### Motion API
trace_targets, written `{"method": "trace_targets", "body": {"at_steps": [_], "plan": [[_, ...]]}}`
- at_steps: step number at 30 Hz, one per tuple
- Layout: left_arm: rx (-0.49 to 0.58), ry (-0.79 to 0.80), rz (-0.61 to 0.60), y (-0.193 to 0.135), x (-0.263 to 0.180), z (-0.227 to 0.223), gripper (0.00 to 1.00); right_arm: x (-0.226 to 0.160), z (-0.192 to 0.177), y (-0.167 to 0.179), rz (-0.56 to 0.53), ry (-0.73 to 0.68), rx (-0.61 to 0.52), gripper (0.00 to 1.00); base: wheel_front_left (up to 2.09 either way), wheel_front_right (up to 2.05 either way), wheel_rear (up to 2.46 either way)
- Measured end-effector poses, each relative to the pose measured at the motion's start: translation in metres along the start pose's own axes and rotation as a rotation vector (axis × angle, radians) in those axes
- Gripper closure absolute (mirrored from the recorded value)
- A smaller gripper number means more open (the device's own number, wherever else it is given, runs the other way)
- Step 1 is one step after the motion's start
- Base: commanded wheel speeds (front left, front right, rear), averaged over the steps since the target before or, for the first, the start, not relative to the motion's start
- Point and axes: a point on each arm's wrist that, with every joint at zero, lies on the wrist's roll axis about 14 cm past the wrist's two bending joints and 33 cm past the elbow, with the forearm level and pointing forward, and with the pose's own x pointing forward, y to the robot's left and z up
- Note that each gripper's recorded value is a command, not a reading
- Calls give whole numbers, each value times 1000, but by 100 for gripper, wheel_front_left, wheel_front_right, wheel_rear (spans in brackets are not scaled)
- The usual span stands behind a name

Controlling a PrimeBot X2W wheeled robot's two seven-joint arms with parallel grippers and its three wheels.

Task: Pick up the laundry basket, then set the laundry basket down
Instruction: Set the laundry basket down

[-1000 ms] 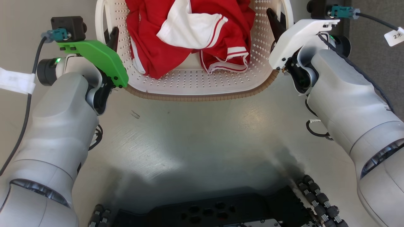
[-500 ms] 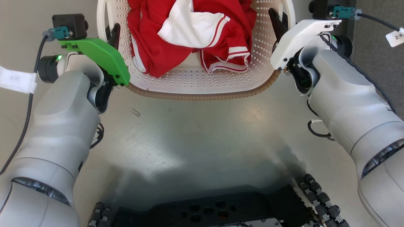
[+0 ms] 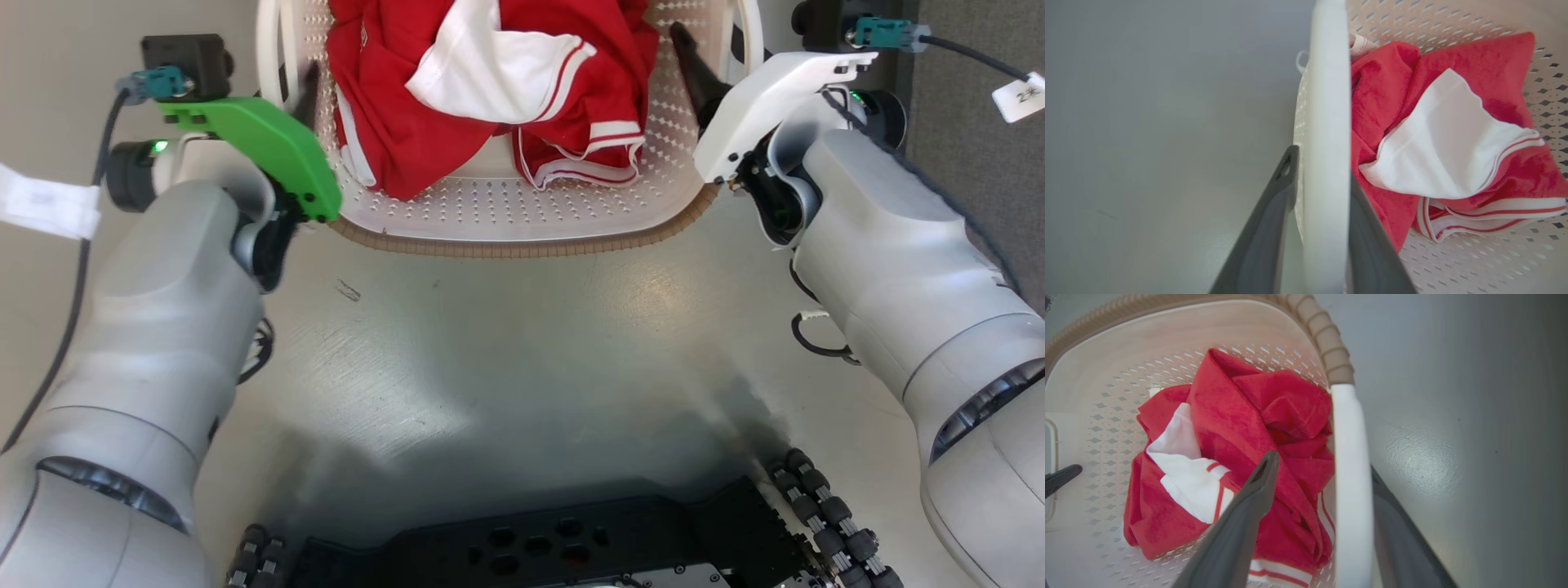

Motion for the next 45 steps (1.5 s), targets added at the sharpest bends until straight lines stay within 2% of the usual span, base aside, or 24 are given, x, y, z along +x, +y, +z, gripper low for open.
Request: {"method": "trace_targets", "body": {"at_steps": [9,20,34,45], "plan": [[-13,-1,-22,-12,1,2,0,-3,5,-1,-11,-8,-5,0,0,0,0],[51,-22,1,-6,-12,17,0,-16,21,-1,-31,-47,-12,0,0,0,0],[116,-60,-24,-30,-47,22,0,-57,42,6,-46,-107,-22,0,0,0,0],[165,-143,-52,-60,-87,45,0,-103,63,20,-49,-182,-46,0,0,0,0]]}}
